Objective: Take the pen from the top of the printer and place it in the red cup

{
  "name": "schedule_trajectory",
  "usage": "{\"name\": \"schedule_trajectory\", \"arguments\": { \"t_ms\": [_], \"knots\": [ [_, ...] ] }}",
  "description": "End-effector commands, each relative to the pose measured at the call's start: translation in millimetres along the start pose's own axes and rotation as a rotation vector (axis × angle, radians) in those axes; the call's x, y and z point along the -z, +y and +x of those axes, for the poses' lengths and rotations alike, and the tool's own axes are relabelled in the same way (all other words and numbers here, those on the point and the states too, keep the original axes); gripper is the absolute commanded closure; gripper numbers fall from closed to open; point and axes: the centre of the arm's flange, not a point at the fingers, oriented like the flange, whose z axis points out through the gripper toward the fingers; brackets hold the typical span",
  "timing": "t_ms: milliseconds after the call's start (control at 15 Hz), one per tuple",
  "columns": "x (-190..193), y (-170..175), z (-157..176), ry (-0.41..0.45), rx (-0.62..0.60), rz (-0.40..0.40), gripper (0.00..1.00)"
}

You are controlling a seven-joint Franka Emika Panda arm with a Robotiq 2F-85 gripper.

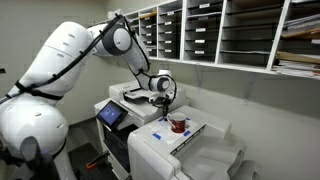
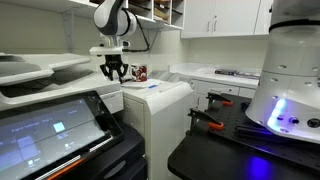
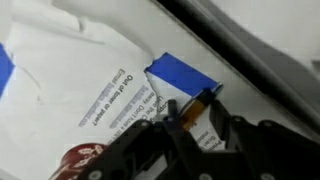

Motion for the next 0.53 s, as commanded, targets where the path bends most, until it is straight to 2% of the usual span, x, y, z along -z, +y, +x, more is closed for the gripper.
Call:
{"name": "schedule_trajectory", "arguments": {
  "t_ms": [0,133,267,467],
  "knots": [
    [2,-3,-3,-0.011,-0.002,-0.025,0.89],
    [3,-2,-6,-0.019,0.0,-0.029,1.0],
    [6,-1,-8,-0.033,0.0,-0.025,0.95],
    [20,3,-14,-0.092,-0.005,-0.003,0.95]
  ]
}}
